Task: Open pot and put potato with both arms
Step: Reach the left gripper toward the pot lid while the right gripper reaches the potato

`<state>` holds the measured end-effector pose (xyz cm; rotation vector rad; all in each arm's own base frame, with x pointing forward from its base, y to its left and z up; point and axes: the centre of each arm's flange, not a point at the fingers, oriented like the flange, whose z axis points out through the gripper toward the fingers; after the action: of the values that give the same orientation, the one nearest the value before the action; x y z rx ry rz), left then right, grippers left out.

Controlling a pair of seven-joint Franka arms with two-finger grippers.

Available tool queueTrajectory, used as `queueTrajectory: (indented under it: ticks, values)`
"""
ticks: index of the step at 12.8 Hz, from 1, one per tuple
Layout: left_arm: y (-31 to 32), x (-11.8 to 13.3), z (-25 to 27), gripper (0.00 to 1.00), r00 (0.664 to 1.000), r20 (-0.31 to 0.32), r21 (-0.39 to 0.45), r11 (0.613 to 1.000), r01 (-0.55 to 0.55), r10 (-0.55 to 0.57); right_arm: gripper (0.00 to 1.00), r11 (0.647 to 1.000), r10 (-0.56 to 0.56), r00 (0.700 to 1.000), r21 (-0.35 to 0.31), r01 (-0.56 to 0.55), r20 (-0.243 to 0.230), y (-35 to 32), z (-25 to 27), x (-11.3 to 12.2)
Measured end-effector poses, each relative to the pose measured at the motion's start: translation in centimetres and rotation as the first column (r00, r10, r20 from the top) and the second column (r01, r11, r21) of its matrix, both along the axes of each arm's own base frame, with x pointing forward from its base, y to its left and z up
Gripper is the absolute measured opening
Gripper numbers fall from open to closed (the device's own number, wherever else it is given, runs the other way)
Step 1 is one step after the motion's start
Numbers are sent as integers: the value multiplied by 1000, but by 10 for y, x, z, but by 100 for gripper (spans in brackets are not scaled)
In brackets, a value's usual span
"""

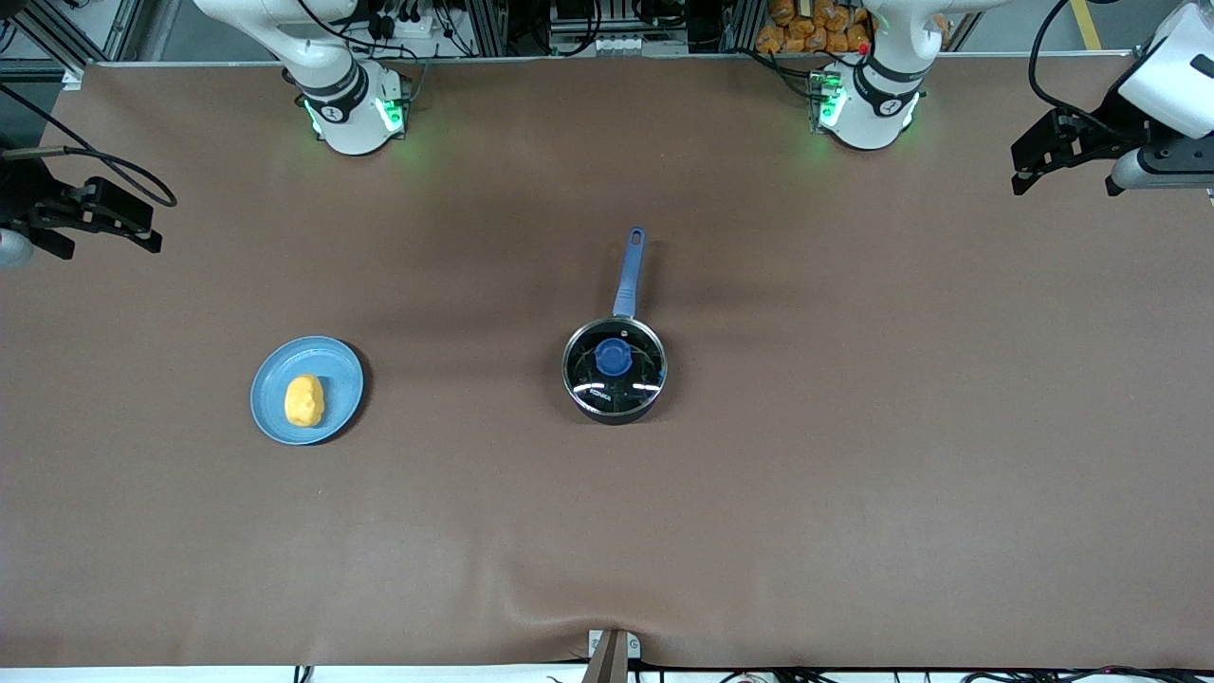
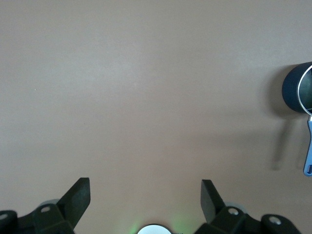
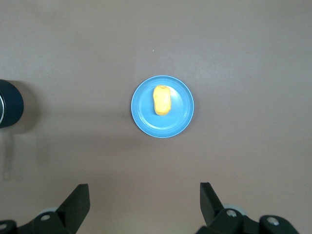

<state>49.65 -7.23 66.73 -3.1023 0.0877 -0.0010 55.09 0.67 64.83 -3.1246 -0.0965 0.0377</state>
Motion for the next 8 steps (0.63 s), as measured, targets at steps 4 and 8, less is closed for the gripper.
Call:
queueTrajectory:
  ticks: [4, 8]
  values:
    - [-38, 5, -6, 100, 998, -13, -29, 998, 58, -58, 100, 1000, 0, 1000, 0, 0, -1, 0, 0, 0]
    - [-95, 13, -22, 100, 998, -39, -35, 998, 53, -55, 100, 1000, -1, 1000, 0, 1, -1, 0, -1, 0]
